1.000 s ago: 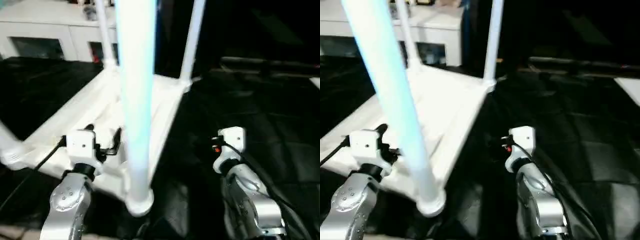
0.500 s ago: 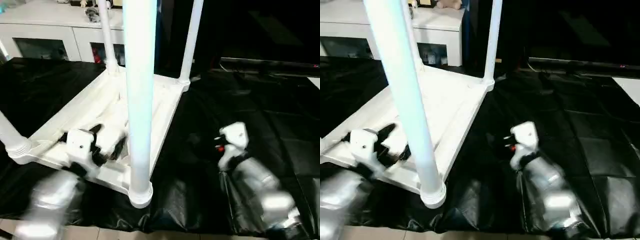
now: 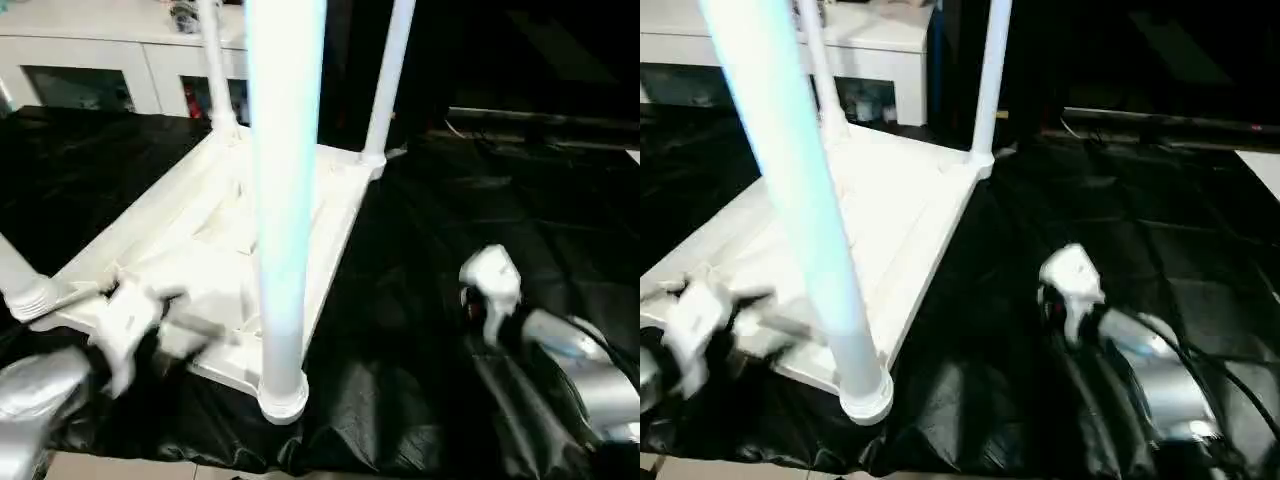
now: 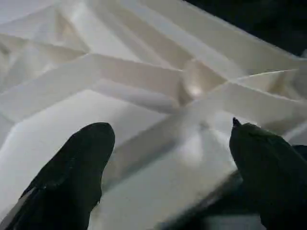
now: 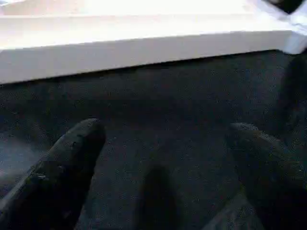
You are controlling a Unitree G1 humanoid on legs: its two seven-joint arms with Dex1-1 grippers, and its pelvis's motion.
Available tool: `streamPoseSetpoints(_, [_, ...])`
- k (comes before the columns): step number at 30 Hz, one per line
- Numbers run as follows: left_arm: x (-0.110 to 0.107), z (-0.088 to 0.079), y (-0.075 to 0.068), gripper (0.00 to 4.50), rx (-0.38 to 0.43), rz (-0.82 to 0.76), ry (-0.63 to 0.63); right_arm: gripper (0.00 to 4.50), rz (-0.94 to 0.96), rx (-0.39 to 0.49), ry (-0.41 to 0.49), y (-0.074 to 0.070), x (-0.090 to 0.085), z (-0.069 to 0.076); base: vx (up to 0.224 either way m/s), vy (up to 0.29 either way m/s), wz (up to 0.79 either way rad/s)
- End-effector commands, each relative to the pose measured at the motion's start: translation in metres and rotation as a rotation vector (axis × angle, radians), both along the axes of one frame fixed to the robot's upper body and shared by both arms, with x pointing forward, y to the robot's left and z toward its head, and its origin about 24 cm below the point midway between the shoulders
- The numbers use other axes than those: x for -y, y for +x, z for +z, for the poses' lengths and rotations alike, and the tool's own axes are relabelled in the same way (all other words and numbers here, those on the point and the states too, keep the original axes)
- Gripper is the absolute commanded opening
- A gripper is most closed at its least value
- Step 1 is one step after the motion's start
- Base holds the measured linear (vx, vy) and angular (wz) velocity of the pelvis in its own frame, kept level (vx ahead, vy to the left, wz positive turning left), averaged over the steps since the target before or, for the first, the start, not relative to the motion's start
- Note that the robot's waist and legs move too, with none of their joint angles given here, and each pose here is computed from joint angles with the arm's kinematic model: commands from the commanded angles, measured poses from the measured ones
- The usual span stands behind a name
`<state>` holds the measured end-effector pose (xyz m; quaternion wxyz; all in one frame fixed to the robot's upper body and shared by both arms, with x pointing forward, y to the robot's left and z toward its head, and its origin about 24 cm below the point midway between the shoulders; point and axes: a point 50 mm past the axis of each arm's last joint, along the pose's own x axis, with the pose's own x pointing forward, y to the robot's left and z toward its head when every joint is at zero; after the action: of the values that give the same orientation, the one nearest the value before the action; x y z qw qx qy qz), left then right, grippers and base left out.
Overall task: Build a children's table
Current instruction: Rotate table base
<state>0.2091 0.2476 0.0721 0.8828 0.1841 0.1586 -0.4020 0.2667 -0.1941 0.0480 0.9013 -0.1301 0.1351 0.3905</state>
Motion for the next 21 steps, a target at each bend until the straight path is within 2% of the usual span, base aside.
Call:
streamPoseSetpoints(1, [0.0,0.011,0.001,4.38,0.021,-0.055,0.001,4.5,0.025,0.022,-0.001,0.002,-0.001,0.005,0.0,0.0,0.0])
streamPoseSetpoints(3, [0.001,0.012,-0.002,4.38,-0.034,-0.125,0.006,4.5,0.05,0.018,0.007,0.002,-0.005,0.006,0.0,0.0,0.0])
streamPoseSetpoints(6, [0.002,0.012,-0.004,4.38,-0.068,-0.172,0.018,4.5,0.072,0.014,0.01,0.002,-0.007,0.006,0.0,0.0,0.0])
streamPoseSetpoints(10, [0.011,0.006,0.004,4.38,-0.083,-0.259,0.063,4.5,0.171,-0.019,0.024,-0.003,-0.017,0.006,0.0,0.0,0.0])
streamPoseSetpoints(12, [0.013,0.004,0.006,4.23,-0.086,-0.274,0.072,4.5,0.193,-0.026,0.026,-0.004,-0.019,0.006,0.0,0.0,0.0])
streamPoseSetpoints(16, [0.014,0.001,0.022,3.76,-0.097,-0.328,0.134,4.5,0.33,-0.07,0.023,-0.011,-0.032,0.006,0.0,0.0,0.0])
streamPoseSetpoints(17, [0.014,0.0,0.025,3.76,-0.116,-0.346,0.15,4.5,0.365,-0.084,0.02,-0.012,-0.036,0.006,0.0,0.0,0.0])
streamPoseSetpoints(21, [0.013,0.0,0.029,3.44,-0.161,-0.384,0.165,4.5,0.425,-0.121,0.027,-0.013,-0.041,0.006,0.0,0.0,0.0])
